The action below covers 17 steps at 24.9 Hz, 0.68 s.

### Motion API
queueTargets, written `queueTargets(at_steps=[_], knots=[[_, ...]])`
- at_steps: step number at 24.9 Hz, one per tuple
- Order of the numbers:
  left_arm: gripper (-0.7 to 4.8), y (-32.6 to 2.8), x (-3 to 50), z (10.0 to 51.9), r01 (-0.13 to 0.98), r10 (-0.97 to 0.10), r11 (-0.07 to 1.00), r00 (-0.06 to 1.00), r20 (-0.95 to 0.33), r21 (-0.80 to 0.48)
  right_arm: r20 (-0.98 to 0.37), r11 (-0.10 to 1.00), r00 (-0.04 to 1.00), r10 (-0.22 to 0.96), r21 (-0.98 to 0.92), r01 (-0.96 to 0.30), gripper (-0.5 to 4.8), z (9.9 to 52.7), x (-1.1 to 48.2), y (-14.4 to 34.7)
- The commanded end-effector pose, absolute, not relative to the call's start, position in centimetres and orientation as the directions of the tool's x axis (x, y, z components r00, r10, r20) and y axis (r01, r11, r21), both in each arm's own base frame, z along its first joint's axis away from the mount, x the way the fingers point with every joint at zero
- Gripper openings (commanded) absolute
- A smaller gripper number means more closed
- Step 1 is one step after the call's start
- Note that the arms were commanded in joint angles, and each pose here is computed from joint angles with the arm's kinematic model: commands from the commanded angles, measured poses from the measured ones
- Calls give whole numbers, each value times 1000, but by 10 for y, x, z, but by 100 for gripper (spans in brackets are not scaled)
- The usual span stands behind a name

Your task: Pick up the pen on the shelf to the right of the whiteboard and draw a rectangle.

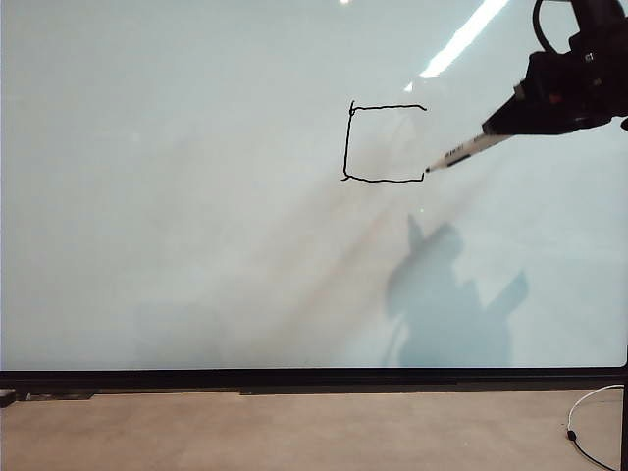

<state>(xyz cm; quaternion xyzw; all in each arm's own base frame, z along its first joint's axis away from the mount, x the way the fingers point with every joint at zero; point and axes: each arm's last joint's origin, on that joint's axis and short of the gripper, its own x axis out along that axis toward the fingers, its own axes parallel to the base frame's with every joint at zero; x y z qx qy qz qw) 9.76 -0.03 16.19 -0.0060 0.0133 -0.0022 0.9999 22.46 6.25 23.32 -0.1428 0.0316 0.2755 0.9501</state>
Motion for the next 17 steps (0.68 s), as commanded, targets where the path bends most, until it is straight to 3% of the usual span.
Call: queueTargets(at_steps=[1,17], knots=[[-4,0,98,163,5,-5,1000,1000,-18,-8,-168,788,856,489,-335,-516,-5,237,225,65],[-4,0,97,163,5,-5,1000,1000,-18,-8,-251,644,867,429,-588,-489,-5,261,229,82]])
